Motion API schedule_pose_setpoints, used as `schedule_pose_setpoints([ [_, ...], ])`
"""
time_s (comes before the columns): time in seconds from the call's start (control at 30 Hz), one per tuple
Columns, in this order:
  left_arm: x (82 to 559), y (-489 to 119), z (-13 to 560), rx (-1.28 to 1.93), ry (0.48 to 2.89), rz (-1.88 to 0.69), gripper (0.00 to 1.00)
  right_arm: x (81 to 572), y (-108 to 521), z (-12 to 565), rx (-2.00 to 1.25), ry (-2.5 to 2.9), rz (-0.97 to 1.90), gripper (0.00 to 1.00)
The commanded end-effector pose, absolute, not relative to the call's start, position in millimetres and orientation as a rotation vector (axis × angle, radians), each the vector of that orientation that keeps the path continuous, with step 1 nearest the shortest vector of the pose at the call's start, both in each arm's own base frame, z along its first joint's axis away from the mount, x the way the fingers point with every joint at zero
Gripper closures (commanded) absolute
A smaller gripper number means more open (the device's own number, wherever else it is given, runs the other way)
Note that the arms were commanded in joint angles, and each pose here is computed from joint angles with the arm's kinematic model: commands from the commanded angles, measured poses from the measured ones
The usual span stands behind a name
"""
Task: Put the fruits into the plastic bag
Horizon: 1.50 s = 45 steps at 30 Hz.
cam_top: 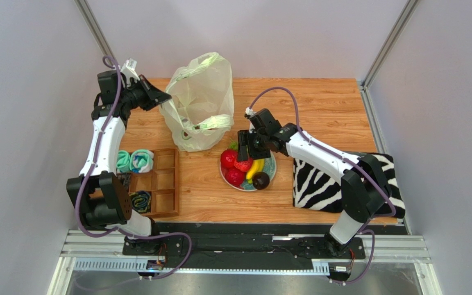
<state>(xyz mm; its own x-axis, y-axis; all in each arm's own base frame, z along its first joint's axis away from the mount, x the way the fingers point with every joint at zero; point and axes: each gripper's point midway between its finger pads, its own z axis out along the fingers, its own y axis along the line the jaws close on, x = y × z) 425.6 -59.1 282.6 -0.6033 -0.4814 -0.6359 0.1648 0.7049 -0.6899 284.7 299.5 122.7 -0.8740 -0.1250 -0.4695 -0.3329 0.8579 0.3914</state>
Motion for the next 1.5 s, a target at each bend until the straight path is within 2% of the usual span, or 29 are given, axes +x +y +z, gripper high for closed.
schedule_pose_setpoints([
  [0.0,421.5,-61.3,305.7,-0.203,1.972,-0.917,1.0,290.5,308.0,140.0,-0.352,2.558,0.684,0.44],
  [0.07,421.4,-61.3,305.1,-0.204,1.974,-0.917,1.0,290.2,307.0,141.8,-0.351,2.553,0.683,0.51],
  [0.27,421.8,-61.7,304.3,-0.204,1.975,-0.922,1.0,289.5,308.0,151.2,-0.366,2.523,0.706,0.64],
  [0.47,419.9,-63.1,306.5,-0.185,1.968,-0.926,1.0,293.9,287.0,180.6,-0.336,2.412,0.638,0.65],
  [0.63,415.5,-64.2,305.4,-0.175,1.969,-0.925,1.0,331.3,242.8,231.0,-0.2,2.265,0.551,0.66],
  [0.77,411.5,-65.3,301.3,-0.18,1.976,-0.932,1.0,364.8,234.2,288.1,-0.141,2.107,0.542,0.68],
  [0.93,405.2,-66.8,296.4,-0.195,1.982,-0.943,1.0,385.0,268.5,375.5,-0.174,1.898,0.687,0.7],
  [1.03,401.7,-67.3,296.0,-0.202,1.978,-0.948,1.0,390.9,295.7,405.4,-0.225,1.819,0.736,0.7],
  [1.27,396.7,-68.6,293.7,-0.204,1.986,-0.951,1.0,393.6,364.8,389.9,-0.401,1.867,0.767,0.7],
  [1.3,396.3,-68.7,293.7,-0.204,1.986,-0.951,1.0,401.5,374.2,371.7,-0.43,1.903,0.741,0.7],
  [1.47,395.6,-69.2,293.0,-0.207,1.989,-0.956,1.0,414.6,384.0,338.0,-0.468,1.996,0.672,0.7],
])
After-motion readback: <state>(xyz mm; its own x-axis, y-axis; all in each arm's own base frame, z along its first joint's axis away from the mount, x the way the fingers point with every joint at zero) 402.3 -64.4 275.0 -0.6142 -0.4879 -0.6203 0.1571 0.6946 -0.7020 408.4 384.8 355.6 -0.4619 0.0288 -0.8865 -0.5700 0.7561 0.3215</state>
